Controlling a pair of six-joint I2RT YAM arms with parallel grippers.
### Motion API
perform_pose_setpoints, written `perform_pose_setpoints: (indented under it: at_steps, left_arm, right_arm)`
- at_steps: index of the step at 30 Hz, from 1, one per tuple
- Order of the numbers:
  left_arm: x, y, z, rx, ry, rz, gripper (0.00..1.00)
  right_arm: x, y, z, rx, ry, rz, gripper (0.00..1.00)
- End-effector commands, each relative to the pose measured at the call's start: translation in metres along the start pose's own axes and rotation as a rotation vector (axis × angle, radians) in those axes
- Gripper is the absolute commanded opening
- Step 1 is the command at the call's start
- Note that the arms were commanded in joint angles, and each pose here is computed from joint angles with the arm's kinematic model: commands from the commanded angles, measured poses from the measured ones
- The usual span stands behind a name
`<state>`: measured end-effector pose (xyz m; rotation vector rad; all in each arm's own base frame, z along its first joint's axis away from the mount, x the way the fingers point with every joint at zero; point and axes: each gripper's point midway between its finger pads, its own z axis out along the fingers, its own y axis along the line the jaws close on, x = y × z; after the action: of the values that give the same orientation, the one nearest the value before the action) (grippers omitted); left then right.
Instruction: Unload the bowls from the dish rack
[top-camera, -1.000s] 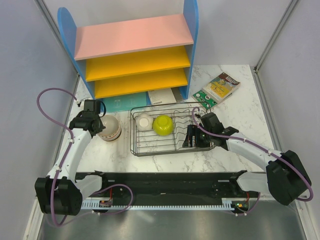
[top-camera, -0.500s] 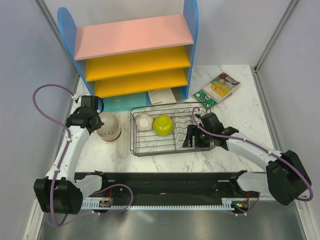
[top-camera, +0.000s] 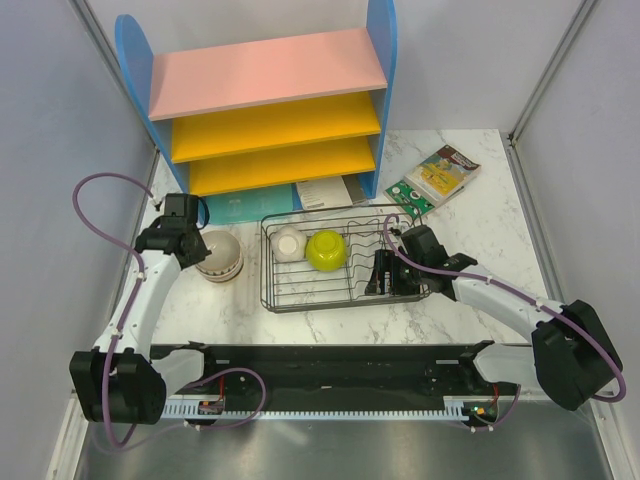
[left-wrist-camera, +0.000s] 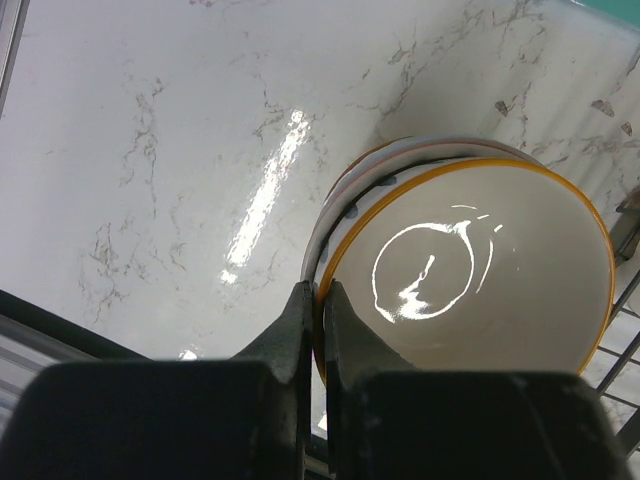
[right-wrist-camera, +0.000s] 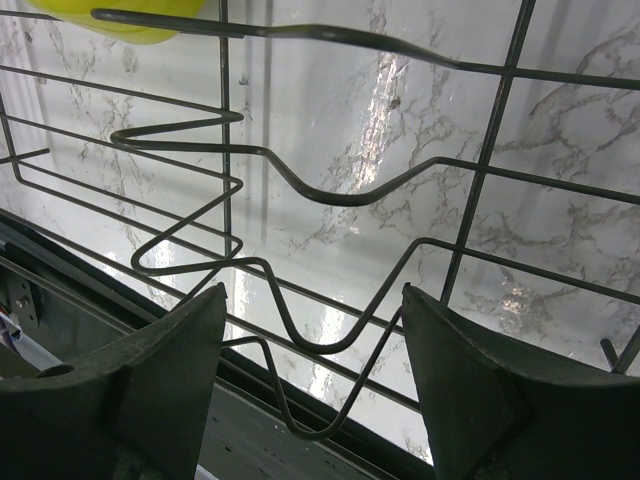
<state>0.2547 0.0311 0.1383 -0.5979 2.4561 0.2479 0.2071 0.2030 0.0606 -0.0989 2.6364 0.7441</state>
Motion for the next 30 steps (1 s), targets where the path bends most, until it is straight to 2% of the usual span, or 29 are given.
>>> perform_pose_setpoints:
  at_steps: [1,3,4,7,8,12,19,25,29,30]
  left_arm:
    - [-0.009,-0.003,-0.006,0.025,-0.04,-0.038,0.02]
    - [-0.01,-0.002,-0.005,0.021,-0.042,-0.028,0.02]
    - [-0.009,0.0,-0.005,0.011,-0.04,-0.024,0.06]
    - [-0.009,0.002,-0.004,-0.001,-0.043,-0.02,0.26]
    - [-0.009,0.002,-0.005,-0.003,-0.043,-0.019,0.38]
    - [-0.005,0.004,-0.001,-0.015,-0.03,-0.014,0.45]
    - [-0.017,0.014,-0.011,-0.057,-0.08,-0.017,0.5]
    - [-0.059,0.015,-0.057,0.012,-0.256,-0.039,0.46]
    - [-0.083,-0.022,-0.093,0.266,-0.348,0.017,0.41]
    - [-0.077,-0.049,-0.105,0.431,-0.331,0.054,0.41]
  right_arm:
    - [-0.001,0.005,-0.001,-0.013,0.019,-0.009,0.78]
    - [-0.001,0.004,0.0,-0.012,0.02,-0.009,0.78]
    - [0.0,0.004,0.0,-0.012,0.022,-0.008,0.78]
    - [0.001,0.002,0.0,-0.007,0.023,-0.008,0.78]
    - [0.001,0.002,0.0,-0.008,0.022,-0.008,0.78]
    - [0.003,0.001,0.0,-0.005,0.027,-0.006,0.78]
    - [0.004,0.001,0.0,-0.005,0.027,-0.005,0.78]
    - [0.005,0.0,0.002,-0.007,0.029,0.0,0.78]
    - [0.002,0.003,0.002,-0.018,0.023,-0.002,0.78]
    - [0.001,0.005,0.002,-0.028,0.02,-0.003,0.78]
